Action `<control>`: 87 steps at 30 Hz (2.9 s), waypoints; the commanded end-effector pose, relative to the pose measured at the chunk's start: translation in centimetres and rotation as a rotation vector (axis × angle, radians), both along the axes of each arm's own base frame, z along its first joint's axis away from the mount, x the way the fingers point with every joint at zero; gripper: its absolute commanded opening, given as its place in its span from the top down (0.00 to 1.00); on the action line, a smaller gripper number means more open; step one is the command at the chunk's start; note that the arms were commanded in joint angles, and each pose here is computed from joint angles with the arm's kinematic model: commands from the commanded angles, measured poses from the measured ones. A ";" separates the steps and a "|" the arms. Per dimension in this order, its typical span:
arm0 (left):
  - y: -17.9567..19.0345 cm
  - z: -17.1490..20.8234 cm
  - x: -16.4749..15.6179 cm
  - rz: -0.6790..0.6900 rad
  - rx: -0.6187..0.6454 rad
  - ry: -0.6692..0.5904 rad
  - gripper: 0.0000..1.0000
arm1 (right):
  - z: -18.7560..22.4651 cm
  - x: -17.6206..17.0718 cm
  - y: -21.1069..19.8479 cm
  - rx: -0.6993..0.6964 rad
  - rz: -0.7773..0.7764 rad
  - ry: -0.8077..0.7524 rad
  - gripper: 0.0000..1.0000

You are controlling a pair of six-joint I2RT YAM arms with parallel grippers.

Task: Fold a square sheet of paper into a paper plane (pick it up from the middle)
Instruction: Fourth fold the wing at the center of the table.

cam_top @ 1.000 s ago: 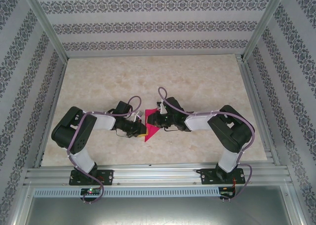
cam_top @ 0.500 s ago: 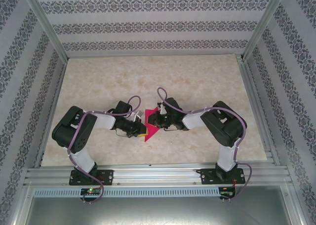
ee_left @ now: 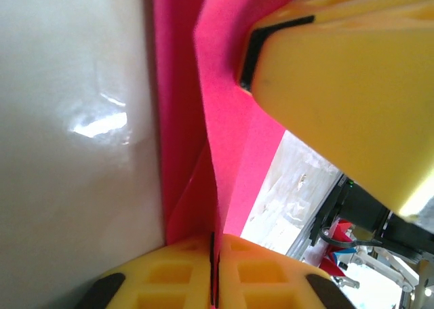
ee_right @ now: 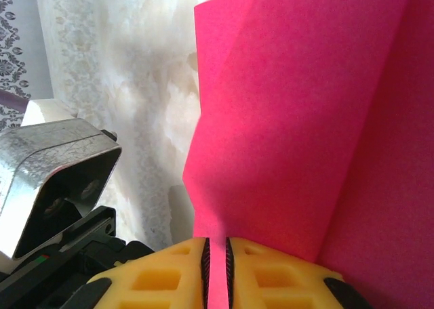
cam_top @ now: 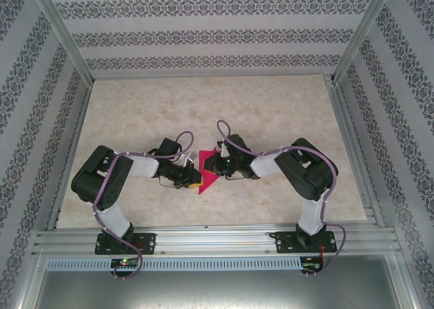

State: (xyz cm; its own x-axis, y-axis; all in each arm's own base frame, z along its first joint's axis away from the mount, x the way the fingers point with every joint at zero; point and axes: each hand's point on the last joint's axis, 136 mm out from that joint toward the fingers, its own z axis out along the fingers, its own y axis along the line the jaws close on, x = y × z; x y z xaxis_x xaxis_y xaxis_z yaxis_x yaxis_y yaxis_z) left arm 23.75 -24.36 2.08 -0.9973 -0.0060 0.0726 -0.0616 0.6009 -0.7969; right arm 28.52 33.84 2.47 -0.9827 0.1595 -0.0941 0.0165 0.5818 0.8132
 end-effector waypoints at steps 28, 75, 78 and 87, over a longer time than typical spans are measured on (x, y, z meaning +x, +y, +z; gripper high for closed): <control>3.0 5.0 1.1 0.244 0.185 -0.142 0.58 | -3.5 -1.5 -1.0 -0.122 0.019 0.084 0.83; -0.4 0.1 -3.0 0.066 0.120 -0.054 0.86 | -6.2 -3.0 -2.5 -0.217 0.031 0.136 0.86; -0.4 0.1 -3.1 0.060 0.117 -0.048 0.87 | -6.4 -3.1 -2.5 -0.226 0.036 0.137 0.86; 0.2 -1.2 -4.7 0.026 0.151 0.020 0.90 | -6.8 -3.3 -2.7 -0.256 0.043 0.142 0.86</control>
State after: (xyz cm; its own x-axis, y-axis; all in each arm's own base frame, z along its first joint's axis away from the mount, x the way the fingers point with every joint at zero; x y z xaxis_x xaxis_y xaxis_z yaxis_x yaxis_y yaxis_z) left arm 21.68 -24.79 2.16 -0.9957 -0.0929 -0.0040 -0.0617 0.6929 -0.7184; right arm 27.98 34.45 1.94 -0.9916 0.0988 -0.0840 -0.0059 0.6123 0.7906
